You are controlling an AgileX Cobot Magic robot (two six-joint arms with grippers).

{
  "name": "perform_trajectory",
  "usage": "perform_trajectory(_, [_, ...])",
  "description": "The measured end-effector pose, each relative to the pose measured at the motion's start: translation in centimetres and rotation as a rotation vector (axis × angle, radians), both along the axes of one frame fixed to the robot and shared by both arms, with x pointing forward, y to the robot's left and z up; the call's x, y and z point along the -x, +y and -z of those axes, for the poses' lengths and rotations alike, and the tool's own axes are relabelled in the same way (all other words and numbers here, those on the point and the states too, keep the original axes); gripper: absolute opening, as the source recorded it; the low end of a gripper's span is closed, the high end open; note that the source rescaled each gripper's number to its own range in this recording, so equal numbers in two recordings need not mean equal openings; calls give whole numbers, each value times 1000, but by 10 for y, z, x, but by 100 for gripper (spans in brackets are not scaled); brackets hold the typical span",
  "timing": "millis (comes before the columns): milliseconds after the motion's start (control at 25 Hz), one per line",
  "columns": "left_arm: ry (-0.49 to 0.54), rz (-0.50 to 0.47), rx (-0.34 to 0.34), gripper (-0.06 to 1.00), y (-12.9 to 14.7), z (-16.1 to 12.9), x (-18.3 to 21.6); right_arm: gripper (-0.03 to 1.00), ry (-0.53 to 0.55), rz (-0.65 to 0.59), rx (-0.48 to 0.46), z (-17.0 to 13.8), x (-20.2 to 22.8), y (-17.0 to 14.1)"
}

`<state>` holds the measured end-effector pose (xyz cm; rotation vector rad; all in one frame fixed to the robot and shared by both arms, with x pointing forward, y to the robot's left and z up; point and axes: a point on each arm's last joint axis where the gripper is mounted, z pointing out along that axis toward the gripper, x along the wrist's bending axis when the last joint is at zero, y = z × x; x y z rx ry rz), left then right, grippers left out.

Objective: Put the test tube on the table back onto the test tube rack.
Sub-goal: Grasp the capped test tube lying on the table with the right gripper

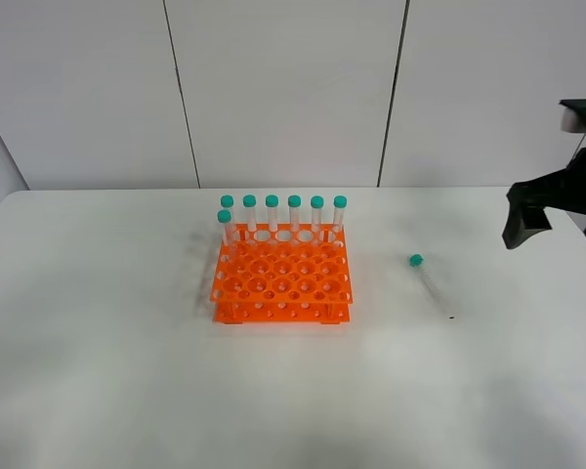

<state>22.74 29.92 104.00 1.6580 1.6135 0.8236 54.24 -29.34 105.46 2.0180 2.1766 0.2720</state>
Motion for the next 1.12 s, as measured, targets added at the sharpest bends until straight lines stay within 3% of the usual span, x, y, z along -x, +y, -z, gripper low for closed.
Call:
perform_trajectory(200, [0,0,0,99,0,0,0,100,81,-57,16,34,-66,13])
perform_trajectory(480, [0,0,0,99,0,0,0,100,133,-182,17,70,-93,60])
perform_trajectory(880, [0,0,0,99,0,0,0,100,134,-123,9,79,-100,38])
perform_trajectory(1120, [0,0,0,99,0,0,0,100,113,-120,-30,78,-102,40])
